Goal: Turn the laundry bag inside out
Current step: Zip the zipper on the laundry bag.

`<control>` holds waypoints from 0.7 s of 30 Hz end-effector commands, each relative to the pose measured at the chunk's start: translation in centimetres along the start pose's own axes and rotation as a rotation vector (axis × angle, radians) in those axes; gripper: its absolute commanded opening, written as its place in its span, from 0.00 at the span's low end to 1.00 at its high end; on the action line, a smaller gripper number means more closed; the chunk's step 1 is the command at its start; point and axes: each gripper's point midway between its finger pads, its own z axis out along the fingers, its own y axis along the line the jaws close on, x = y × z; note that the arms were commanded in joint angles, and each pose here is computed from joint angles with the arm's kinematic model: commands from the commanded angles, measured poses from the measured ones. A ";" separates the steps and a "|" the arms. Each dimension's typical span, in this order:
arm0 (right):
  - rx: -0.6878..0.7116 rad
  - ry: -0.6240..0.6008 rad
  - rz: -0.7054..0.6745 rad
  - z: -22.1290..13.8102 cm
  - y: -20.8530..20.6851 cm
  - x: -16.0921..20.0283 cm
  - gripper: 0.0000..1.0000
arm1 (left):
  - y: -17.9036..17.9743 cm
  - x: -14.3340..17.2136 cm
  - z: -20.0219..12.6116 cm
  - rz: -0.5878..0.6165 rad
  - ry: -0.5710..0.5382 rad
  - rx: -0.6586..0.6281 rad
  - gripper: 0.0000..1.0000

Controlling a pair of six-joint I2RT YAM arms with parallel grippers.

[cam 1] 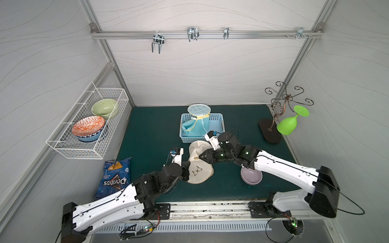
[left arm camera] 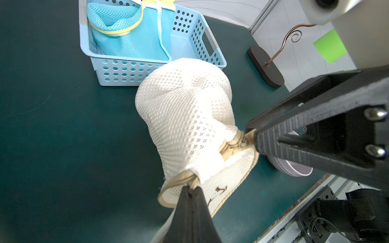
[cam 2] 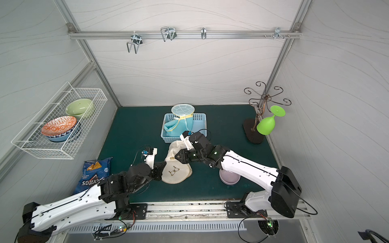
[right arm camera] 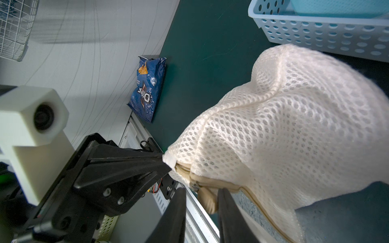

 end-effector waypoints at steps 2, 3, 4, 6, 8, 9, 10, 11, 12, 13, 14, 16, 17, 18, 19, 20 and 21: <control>-0.013 0.001 0.013 0.4 0.0 0.1 0.27 | -1.2 -1.9 -0.6 -0.021 -0.058 0.036 0.00; -0.015 0.001 0.013 0.4 0.0 0.2 0.25 | -1.2 -1.9 -0.6 -0.021 -0.059 0.036 0.00; -0.014 0.000 0.013 0.3 0.0 0.2 0.22 | -1.2 -2.0 -0.6 -0.022 -0.059 0.036 0.00; -0.005 -0.003 0.013 0.3 -0.1 0.2 0.13 | -1.2 -1.9 -0.6 -0.023 -0.059 0.036 0.00; 0.017 -0.018 0.020 0.2 -0.6 0.0 0.00 | -1.0 -1.9 -0.6 -0.028 -0.059 0.029 0.00; 0.031 -0.028 0.023 0.0 -0.9 0.0 0.00 | -0.9 -1.9 -0.6 -0.030 -0.061 0.026 0.00; 0.047 -0.042 0.027 -0.2 -1.2 0.0 0.00 | -0.7 -1.8 -0.7 -0.036 -0.063 0.022 0.00; 0.064 -0.052 0.031 -0.3 -1.7 0.0 0.00 | -0.5 -1.8 -0.8 -0.047 -0.067 0.019 0.00; 0.088 -0.060 0.036 -0.5 -2.3 0.2 0.00 | -0.4 -1.7 -0.9 -0.057 -0.073 0.023 0.00; 0.115 -0.069 0.043 -0.8 -3.0 0.3 0.00 | -0.1 -1.8 -1.1 -0.070 -0.085 0.023 0.00; 0.137 -0.078 0.051 -1.1 -3.7 0.5 0.00 | 0.2 -1.7 -1.2 -0.079 -0.094 0.025 0.00; 0.193 -0.098 0.066 -2.0 -5.4 1.1 0.00 | 1.0 -1.8 -1.8 -0.097 -0.116 0.010 0.00; 0.221 -0.107 0.069 -2.4 -6.2 1.4 0.00 | 1.4 -1.7 -1.9 -0.103 -0.121 0.005 0.00; 0.249 -0.117 0.078 -2.9 -7.0 1.7 0.00 | 1.7 -1.6 -2.1 -0.115 -0.124 0.005 0.00; 0.272 -0.124 0.093 -3.3 -7.9 2.0 0.00 | 1.8 -1.5 -2.1 -0.128 -0.126 0.009 0.00; 0.294 -0.136 0.103 -3.7 -8.6 2.1 0.00 | 1.9 -1.3 -2.1 -0.142 -0.123 0.016 0.00; 0.308 -0.144 0.113 -4.1 -9.2 2.3 0.00 | 2.1 -1.1 -2.1 -0.151 -0.117 0.020 0.00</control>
